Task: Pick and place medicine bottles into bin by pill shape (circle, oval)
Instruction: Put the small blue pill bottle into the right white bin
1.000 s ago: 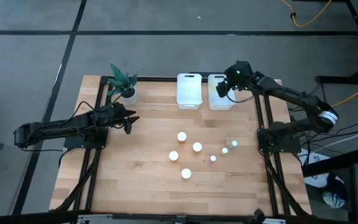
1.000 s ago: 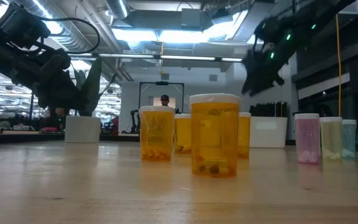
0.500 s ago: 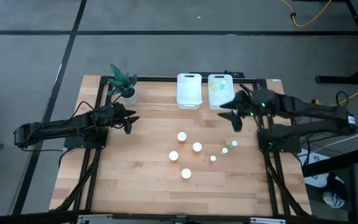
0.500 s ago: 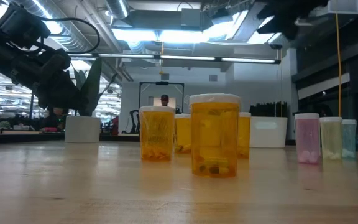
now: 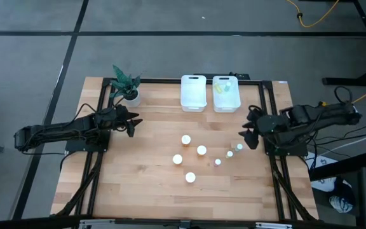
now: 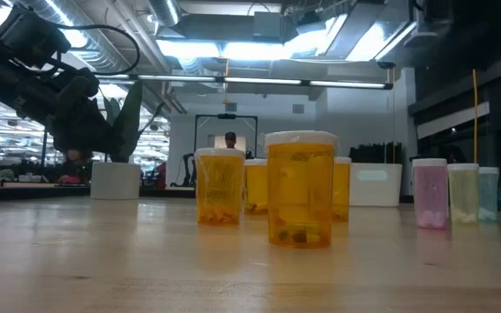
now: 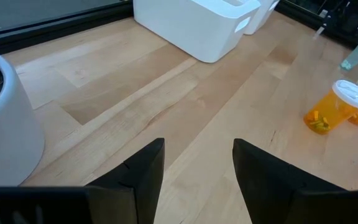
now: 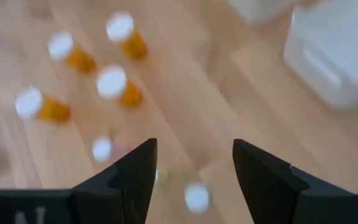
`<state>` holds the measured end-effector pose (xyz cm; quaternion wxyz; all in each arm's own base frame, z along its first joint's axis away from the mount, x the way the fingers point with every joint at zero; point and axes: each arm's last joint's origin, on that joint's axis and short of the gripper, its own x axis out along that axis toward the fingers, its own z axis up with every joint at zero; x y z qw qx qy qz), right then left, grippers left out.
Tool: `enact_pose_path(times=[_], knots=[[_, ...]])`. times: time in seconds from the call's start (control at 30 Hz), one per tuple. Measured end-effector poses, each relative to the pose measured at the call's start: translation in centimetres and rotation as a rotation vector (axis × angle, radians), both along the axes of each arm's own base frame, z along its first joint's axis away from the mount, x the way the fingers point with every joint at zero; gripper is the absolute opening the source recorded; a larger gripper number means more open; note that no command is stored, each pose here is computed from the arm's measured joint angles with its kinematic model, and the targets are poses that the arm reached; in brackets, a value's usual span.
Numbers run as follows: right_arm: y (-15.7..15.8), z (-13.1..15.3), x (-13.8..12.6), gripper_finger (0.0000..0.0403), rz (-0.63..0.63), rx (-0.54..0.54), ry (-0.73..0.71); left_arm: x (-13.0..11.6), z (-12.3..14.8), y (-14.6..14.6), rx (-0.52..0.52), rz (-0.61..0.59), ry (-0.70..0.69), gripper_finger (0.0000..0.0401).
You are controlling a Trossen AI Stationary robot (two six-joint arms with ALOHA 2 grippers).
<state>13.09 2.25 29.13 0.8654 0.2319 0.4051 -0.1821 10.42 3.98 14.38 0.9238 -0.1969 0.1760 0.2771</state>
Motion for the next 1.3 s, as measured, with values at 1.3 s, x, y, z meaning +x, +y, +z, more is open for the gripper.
enact_pose_path(times=[1.3], knots=[[1.4, -11.0, 0.3, 0.0184, 0.17, 0.246, 0.389, 0.0, 0.0, 0.0, 0.001, 0.0, 0.001, 0.0182]])
